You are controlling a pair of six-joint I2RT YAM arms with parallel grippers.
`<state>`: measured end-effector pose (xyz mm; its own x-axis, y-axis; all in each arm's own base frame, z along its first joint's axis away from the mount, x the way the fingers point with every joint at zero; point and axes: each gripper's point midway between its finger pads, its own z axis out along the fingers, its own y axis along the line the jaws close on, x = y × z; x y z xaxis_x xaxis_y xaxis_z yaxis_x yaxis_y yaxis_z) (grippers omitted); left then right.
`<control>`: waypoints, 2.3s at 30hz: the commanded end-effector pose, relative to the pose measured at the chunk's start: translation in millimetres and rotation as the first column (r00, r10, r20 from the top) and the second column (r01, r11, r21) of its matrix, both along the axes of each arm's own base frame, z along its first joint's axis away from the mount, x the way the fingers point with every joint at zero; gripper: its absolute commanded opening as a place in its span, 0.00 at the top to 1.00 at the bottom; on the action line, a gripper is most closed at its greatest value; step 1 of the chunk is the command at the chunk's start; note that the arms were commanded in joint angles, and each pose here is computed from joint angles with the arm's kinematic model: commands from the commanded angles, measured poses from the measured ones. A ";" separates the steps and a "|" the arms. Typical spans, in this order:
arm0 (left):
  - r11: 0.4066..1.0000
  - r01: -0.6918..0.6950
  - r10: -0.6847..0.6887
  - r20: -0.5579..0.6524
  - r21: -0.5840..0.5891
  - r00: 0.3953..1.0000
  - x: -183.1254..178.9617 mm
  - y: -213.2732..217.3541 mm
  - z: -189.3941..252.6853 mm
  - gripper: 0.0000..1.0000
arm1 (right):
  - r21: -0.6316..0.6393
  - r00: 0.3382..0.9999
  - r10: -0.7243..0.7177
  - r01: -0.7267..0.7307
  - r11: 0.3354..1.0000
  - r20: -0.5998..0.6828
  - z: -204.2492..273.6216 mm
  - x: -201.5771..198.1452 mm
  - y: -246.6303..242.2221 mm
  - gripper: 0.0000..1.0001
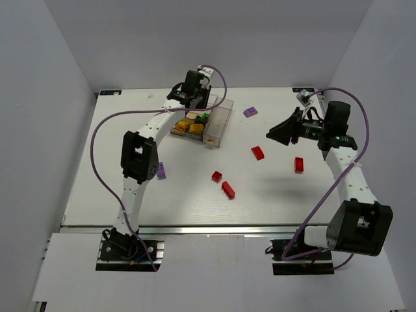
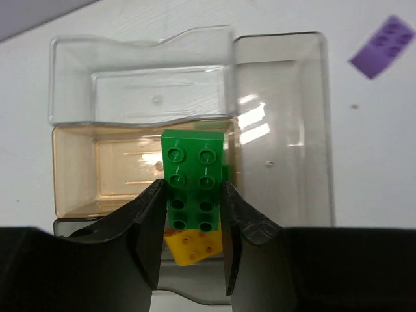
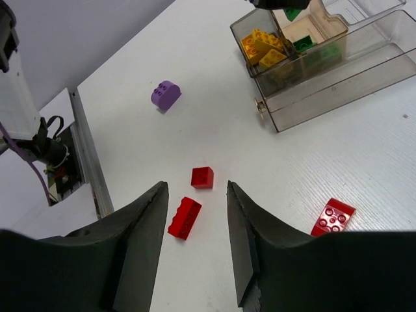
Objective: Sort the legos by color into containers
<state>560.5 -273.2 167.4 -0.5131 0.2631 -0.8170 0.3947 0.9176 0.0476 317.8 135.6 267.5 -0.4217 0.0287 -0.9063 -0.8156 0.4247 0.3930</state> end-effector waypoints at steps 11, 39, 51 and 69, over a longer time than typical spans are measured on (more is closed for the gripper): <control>0.846 -0.470 0.475 -0.045 -0.250 0.879 25.8 47.0 4.2 1.00 | 0.025 0.999 0.037 -0.037 0.999 0.002 2.9 -6.0 0.9 0.54; 0.199 -0.740 0.466 -0.603 -0.642 0.648 43.7 46.7 -18.2 0.49 | 0.054 0.998 0.068 -0.068 0.996 -0.004 5.8 -11.8 -1.8 0.55; 0.287 -0.604 0.301 -0.528 -0.744 0.794 37.2 24.0 25.5 0.96 | 0.027 0.998 0.054 -0.053 0.998 -0.024 -6.3 -9.6 -2.5 0.51; 0.893 -0.407 0.372 -0.195 -0.190 0.907 -176.8 166.0 21.9 0.02 | -0.780 0.936 -0.348 0.261 0.568 0.060 -163.8 92.5 -35.5 0.11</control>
<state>412.9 -165.4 242.8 -0.5801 -0.2247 -0.7830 0.2037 0.8907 -0.4065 381.1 123.5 106.7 -0.5579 -0.4918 -0.6685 -0.6933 0.7189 0.0497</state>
